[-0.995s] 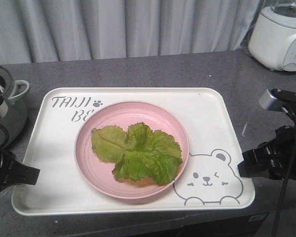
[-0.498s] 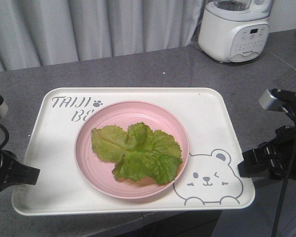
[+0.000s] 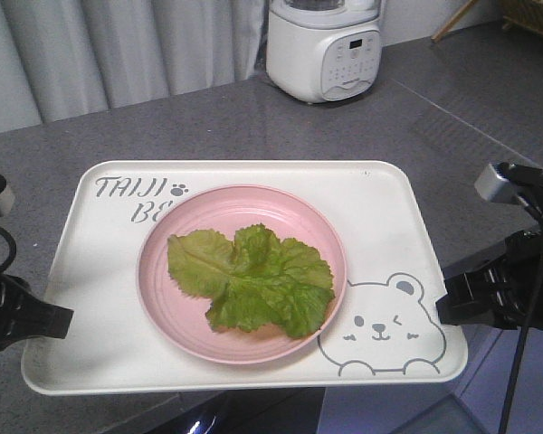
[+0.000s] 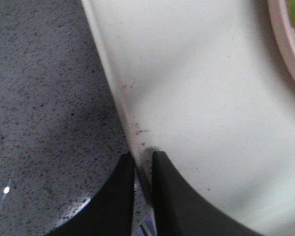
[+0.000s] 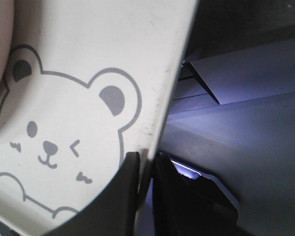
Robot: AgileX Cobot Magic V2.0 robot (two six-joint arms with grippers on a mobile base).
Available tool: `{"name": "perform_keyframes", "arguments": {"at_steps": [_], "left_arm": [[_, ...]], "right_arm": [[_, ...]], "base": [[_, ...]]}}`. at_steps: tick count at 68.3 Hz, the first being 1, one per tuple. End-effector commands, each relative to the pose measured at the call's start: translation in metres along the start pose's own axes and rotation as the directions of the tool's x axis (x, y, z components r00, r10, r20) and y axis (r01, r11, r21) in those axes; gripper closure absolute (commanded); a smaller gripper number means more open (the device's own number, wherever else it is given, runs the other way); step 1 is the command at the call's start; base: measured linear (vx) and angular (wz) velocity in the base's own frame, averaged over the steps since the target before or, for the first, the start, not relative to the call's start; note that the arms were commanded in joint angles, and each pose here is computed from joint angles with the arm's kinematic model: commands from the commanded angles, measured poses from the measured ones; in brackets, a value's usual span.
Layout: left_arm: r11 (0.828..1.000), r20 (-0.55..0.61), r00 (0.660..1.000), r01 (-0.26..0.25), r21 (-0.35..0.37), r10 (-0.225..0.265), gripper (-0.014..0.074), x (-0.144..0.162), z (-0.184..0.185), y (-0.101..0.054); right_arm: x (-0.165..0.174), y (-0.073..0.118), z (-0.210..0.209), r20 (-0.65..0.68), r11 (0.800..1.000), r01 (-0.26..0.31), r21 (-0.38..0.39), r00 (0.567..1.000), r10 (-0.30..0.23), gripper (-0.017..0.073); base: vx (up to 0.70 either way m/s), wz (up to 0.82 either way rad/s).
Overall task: Transfer vegetables to tray and serve
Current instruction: 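Turn the base away from the pot while carrying the tray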
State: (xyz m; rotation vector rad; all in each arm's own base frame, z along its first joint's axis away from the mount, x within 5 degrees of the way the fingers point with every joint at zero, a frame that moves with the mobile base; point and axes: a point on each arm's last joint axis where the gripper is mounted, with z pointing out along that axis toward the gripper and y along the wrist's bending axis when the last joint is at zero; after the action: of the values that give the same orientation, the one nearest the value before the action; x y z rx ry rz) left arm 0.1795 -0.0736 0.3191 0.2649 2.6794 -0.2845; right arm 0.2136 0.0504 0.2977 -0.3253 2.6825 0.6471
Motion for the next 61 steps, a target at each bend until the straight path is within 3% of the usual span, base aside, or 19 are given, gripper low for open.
{"name": "perform_keyframes", "arguments": {"at_steps": [1,61], "left_arm": [[0.999,0.123,0.992,-0.017,0.051,0.011,0.0601,-0.0102,-0.0123,-0.0072],[0.999,0.123,0.992,-0.017,0.051,0.011,0.0601,-0.0102,-0.0123,-0.0072]], "right_arm": [[-0.0024,0.0153,-0.0114,0.044,0.996,0.052,-0.077,0.998,-0.049,0.0561],[-0.0024,0.0153,-0.0114,0.044,0.996,0.052,-0.077,0.998,-0.049,0.0561]], "base": [[-0.04,-0.34],[-0.05,-0.41]]}}
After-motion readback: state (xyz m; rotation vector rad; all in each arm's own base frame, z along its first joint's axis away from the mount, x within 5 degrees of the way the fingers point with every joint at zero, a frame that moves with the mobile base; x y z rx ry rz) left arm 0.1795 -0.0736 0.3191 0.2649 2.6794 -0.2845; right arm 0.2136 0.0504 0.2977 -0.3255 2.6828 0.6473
